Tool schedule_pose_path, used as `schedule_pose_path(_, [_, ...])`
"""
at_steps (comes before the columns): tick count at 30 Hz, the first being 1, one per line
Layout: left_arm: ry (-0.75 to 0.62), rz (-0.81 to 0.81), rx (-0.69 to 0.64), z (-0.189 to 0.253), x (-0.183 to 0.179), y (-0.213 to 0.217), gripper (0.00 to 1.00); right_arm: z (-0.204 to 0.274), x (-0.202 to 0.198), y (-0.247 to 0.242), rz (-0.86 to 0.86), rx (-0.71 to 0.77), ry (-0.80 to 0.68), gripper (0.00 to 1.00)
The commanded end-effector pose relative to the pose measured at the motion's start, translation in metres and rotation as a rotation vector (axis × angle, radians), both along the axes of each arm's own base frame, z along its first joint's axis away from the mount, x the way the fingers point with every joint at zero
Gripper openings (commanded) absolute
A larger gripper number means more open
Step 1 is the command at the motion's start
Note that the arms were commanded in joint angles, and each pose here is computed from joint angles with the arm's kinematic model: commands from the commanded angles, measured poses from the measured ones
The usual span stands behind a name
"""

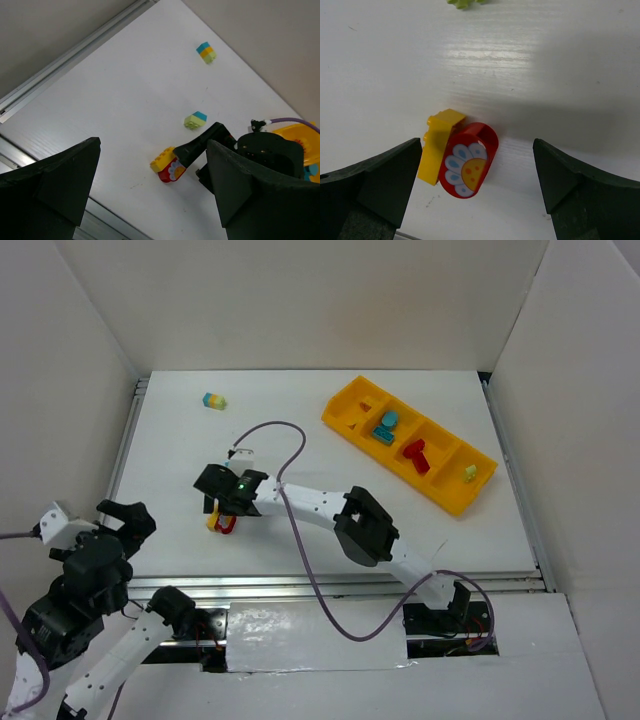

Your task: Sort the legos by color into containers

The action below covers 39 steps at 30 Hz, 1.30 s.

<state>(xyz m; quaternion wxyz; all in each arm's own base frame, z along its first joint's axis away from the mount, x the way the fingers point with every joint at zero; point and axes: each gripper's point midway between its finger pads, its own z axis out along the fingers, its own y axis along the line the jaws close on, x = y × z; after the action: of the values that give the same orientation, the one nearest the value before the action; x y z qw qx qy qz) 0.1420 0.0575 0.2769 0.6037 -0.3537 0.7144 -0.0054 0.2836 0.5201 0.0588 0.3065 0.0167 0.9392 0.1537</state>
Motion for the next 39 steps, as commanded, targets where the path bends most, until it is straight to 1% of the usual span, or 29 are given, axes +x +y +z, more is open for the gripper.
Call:
schedule_pose_path(1, [-0.099,-0.004,-0.032,0.013,0.002,0.000,0.99,0.017,0.006,0.013,-0.013,0.049,-0.020,1.00])
schedule_pose_path(4, [-0.096,-0.031,-0.026,0.013,0.005,-0.005,1.00,0.017,0.002,0.022,0.009,0.063,-0.038,1.00])
schedule_pose_path(6, [-0.062,-0.049,-0.004,0.010,0.010,-0.010,1.00,0.016,-0.002,0.029,0.027,0.068,-0.039,0.99])
schedule_pose_path(9, [-0.008,-0.077,0.030,0.007,0.020,-0.018,1.00,0.001,-0.002,0.030,0.041,0.000,-0.033,0.99])
schedule_pose_path(11, [0.003,-0.090,0.039,0.006,0.022,-0.021,0.99,-0.007,-0.004,0.025,0.047,-0.036,-0.028,0.99])
schedule_pose_path(13, [0.002,-0.112,0.043,0.007,0.024,-0.025,0.99,-0.019,-0.008,0.018,0.062,-0.074,-0.013,0.95])
schedule_pose_path(14, [-0.001,-0.115,0.043,0.007,0.025,-0.025,0.99,-0.022,-0.010,0.014,0.063,-0.086,-0.006,0.91])
schedule_pose_path(19, [-0.028,-0.115,0.032,0.009,0.021,-0.023,0.99,-0.042,-0.020,-0.004,0.080,-0.163,0.037,0.84])
schedule_pose_path(20, [-0.034,-0.115,0.029,0.010,0.020,-0.023,1.00,-0.045,-0.023,-0.010,0.077,-0.177,0.047,0.75])
schedule_pose_path(21, [-0.035,-0.115,0.028,0.010,0.020,-0.022,0.99,-0.043,-0.024,-0.014,0.069,-0.179,0.044,0.69])
schedule_pose_path(22, [-0.035,-0.115,0.028,0.009,0.019,-0.022,1.00,-0.042,-0.025,-0.017,0.066,-0.177,0.041,0.57])
schedule_pose_path(24, [-0.030,-0.120,0.032,0.009,0.021,-0.023,1.00,-0.029,-0.027,-0.026,0.055,-0.142,0.020,0.47])
schedule_pose_path(25, [-0.029,-0.122,0.032,0.009,0.021,-0.024,1.00,-0.021,-0.024,-0.021,0.054,-0.091,-0.010,0.32])
schedule_pose_path(26, [-0.025,-0.128,0.036,0.009,0.022,-0.025,1.00,-0.010,-0.028,-0.036,0.065,-0.088,-0.024,0.16])
schedule_pose_path(27, [-0.023,-0.139,0.036,0.008,0.023,-0.027,1.00,-0.002,-0.027,-0.041,0.071,-0.078,-0.048,0.03])
schedule_pose_path(28, [-0.031,-0.153,0.031,0.010,0.025,-0.030,1.00,0.014,-0.027,-0.049,0.105,-0.060,-0.097,0.00])
schedule_pose_path(29, [-0.029,-0.167,0.040,0.010,0.026,-0.032,0.99,0.020,-0.027,-0.055,0.121,-0.062,-0.128,0.00])
schedule_pose_path(30, [-0.040,-0.209,0.026,0.011,0.030,-0.041,0.99,0.034,-0.027,-0.069,0.162,-0.064,-0.194,0.00])
schedule_pose_path(31, [-0.029,-0.242,0.026,0.008,0.030,-0.047,0.99,0.067,-0.023,-0.061,0.147,0.018,-0.245,0.00])
schedule_pose_path(32, [-0.040,-0.279,0.024,0.011,0.035,-0.055,1.00,0.048,-0.028,-0.086,0.198,-0.060,-0.264,0.00])
schedule_pose_path(33, [-0.035,-0.313,0.011,0.010,0.038,-0.064,1.00,0.057,-0.031,-0.093,0.227,-0.048,-0.301,0.00])
schedule_pose_path(34, [-0.023,-0.391,-0.020,0.007,0.040,-0.080,1.00,0.073,-0.037,-0.110,0.293,-0.021,-0.384,0.00])
schedule_pose_path(35, [-0.001,-0.438,-0.044,0.003,0.044,-0.094,0.99,0.078,-0.042,-0.118,0.319,-0.003,-0.420,0.00])
schedule_pose_path(36, [-0.008,-0.489,-0.073,0.004,0.049,-0.108,0.99,0.086,-0.048,-0.128,0.345,0.013,-0.448,0.00])
schedule_pose_path(37, [-0.004,-0.539,-0.100,0.003,0.052,-0.120,0.99,0.104,-0.054,-0.145,0.374,0.053,-0.527,0.00])
schedule_pose_path(38, [0.027,-0.644,-0.153,-0.001,0.053,-0.145,1.00,0.110,-0.059,-0.153,0.391,0.069,-0.554,0.00])
schedule_pose_path(39, [0.004,-0.698,-0.188,0.004,0.057,-0.160,1.00,0.119,-0.063,-0.161,0.402,0.089,-0.583,0.00])
